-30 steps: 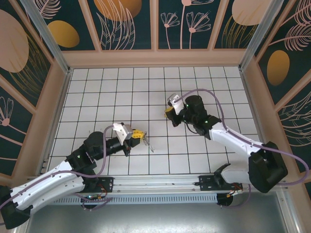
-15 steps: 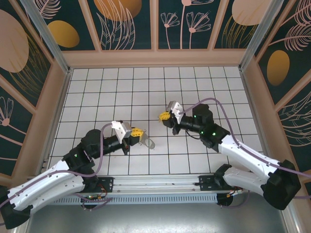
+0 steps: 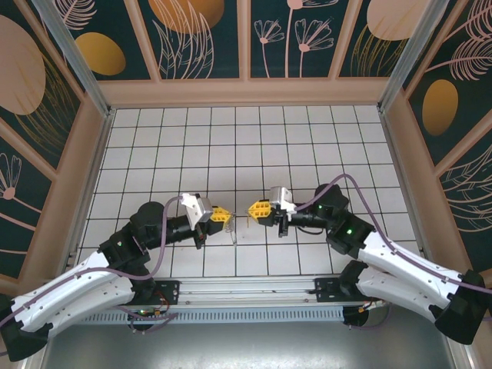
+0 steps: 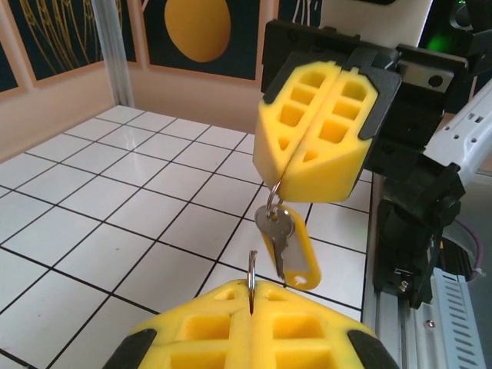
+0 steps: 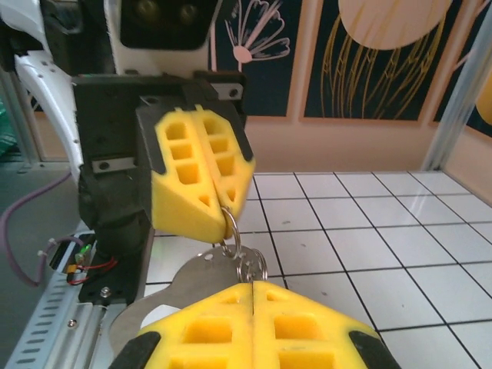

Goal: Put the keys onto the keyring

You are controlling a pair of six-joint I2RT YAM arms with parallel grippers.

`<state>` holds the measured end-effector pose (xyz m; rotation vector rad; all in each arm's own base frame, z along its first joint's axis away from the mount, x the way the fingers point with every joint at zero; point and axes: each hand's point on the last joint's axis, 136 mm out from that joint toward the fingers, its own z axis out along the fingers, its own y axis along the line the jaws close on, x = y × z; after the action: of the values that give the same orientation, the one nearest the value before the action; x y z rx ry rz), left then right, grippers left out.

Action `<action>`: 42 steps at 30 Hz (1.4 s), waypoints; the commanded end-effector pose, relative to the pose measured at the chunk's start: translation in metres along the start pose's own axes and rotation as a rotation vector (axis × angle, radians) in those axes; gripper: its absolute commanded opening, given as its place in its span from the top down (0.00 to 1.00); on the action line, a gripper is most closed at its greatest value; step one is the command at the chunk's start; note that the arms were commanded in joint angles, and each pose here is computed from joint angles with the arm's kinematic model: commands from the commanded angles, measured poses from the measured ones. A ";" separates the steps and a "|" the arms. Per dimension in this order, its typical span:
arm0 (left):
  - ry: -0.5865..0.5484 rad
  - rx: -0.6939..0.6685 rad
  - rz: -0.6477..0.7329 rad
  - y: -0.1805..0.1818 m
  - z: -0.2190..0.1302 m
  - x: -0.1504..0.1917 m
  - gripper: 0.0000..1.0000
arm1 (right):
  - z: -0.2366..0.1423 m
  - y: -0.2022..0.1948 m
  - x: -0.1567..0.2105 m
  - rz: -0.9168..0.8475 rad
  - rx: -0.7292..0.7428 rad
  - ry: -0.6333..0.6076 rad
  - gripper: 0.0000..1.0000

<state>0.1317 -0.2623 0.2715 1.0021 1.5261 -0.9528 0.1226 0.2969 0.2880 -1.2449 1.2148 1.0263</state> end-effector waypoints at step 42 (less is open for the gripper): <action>-0.040 0.180 0.052 -0.030 0.003 -0.019 1.00 | 0.007 0.026 -0.011 -0.007 -0.123 -0.060 1.00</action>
<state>0.1099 -0.2753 0.2645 1.1423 1.4930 -1.0680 0.0969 0.3091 0.2829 -1.3393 1.1459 1.1501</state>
